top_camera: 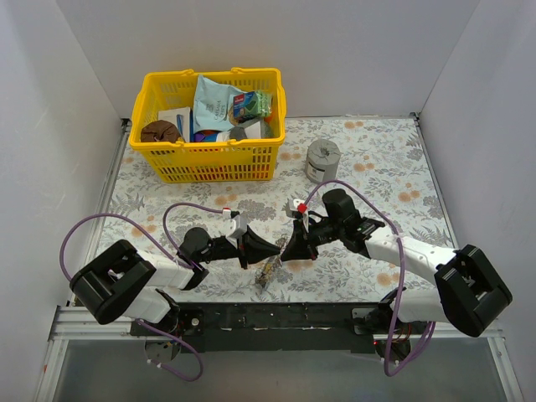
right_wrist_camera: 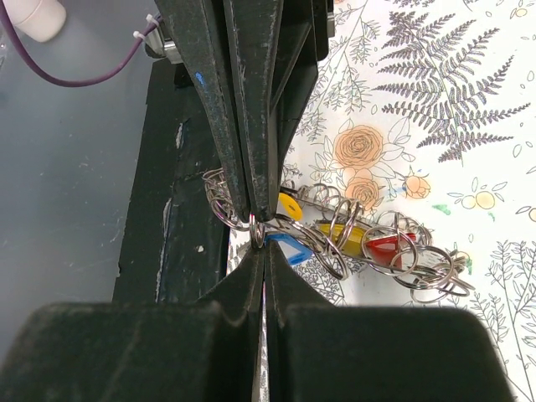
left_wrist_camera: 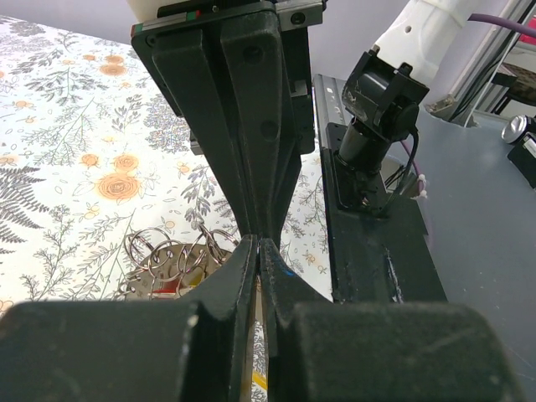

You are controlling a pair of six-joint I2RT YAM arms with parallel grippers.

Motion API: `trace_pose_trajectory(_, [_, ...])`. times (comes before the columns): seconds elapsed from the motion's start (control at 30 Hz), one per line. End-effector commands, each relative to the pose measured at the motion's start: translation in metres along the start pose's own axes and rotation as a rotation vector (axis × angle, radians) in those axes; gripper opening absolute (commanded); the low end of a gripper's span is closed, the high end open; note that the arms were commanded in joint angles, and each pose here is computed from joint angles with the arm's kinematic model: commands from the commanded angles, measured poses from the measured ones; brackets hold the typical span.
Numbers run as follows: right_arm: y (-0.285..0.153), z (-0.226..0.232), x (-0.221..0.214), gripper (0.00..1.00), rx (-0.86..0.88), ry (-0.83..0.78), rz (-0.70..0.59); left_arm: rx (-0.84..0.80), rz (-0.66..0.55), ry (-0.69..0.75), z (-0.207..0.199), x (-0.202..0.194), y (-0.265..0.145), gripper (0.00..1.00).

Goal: Put the keys on the keyring

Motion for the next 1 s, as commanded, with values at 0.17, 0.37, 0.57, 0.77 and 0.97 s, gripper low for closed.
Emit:
trace_pose_trajectory(0.17, [0.011,-0.002,0.012,0.01,0.019,-0.057,-0.063,-0.105,-0.326,0.307,-0.022,0.08,0.002,0.0])
trace_pose_trajectory(0.37, [0.013,-0.001,0.018,0.01,0.015,-0.062,-0.089,-0.104,-0.325,0.303,-0.023,0.079,0.002,0.0])
trace_pose_trajectory(0.57, [0.009,-0.001,0.016,0.12,-0.027,-0.064,-0.084,-0.087,-0.323,0.301,-0.021,0.077,0.0,0.0])
trace_pose_trajectory(0.77, [-0.005,0.005,0.022,0.33,-0.107,-0.111,-0.087,-0.079,-0.311,0.299,-0.021,0.074,-0.001,0.0])
trace_pose_trajectory(0.97, [-0.013,0.012,0.028,0.43,-0.126,-0.133,-0.103,-0.075,-0.311,0.304,-0.02,0.074,-0.001,0.0])
Point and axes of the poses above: each gripper's point midway between its finger pads, its own y axis out along the fingers, its own z axis along the line the jaws close on, x = y × z, the point moved 3 cm from there along -y, back along the fingers, and after that the axes turned 3 degrees about y, right-handed, at the moved point
